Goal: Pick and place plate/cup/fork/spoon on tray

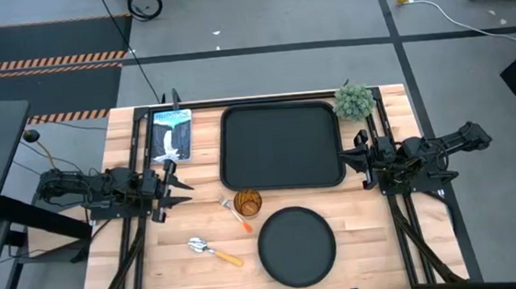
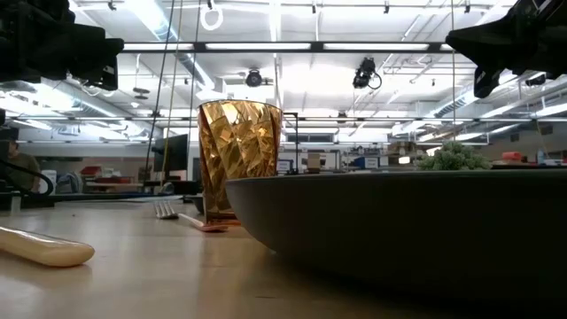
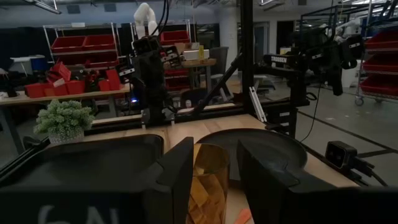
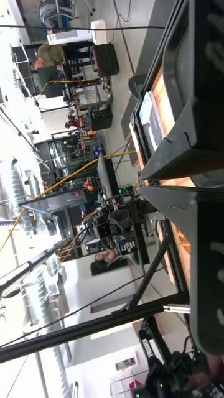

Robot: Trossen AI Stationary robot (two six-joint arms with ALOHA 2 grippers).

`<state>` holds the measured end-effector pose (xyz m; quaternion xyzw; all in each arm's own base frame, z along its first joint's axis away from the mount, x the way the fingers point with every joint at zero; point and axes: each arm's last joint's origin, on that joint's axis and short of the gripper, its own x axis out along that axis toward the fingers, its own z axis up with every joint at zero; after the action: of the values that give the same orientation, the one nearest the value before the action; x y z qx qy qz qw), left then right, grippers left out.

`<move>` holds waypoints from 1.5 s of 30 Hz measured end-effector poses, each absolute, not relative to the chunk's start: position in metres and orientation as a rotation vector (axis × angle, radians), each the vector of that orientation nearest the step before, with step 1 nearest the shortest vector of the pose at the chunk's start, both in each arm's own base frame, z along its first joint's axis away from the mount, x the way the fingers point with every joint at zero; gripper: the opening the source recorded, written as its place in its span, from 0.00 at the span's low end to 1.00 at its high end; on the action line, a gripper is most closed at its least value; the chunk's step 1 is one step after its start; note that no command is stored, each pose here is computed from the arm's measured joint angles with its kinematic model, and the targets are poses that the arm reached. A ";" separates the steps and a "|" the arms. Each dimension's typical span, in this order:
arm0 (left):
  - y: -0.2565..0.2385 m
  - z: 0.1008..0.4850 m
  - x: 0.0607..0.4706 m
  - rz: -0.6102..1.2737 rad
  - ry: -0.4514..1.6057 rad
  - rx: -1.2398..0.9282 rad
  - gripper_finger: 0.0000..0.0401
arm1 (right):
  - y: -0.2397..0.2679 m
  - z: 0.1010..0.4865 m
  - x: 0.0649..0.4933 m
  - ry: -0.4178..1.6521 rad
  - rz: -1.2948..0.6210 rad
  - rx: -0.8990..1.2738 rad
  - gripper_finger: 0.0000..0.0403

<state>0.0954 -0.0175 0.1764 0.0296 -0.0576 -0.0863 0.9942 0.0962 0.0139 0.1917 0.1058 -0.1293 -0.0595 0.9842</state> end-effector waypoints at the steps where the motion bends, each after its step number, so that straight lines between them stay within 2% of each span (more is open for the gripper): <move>1: -0.018 0.177 0.095 -0.173 -0.116 0.060 0.33 | 0.014 0.192 0.096 -0.260 -0.119 0.213 0.08; 35: -0.017 0.177 0.095 -0.173 -0.124 0.053 0.33 | 0.014 0.192 0.096 -0.260 -0.120 0.213 0.08; 41: -0.017 0.183 0.094 -0.194 -0.156 -0.214 0.33 | 0.014 0.192 0.096 -0.260 -0.119 0.213 0.08; 45: -0.017 0.182 0.095 -0.196 -0.145 -0.255 0.33 | 0.014 0.192 0.096 -0.260 -0.119 0.213 0.08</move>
<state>0.0946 -0.0173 0.1819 -0.1266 -0.0721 -0.0974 0.9845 0.0962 0.0139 0.1918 0.1058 -0.1293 -0.0594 0.9842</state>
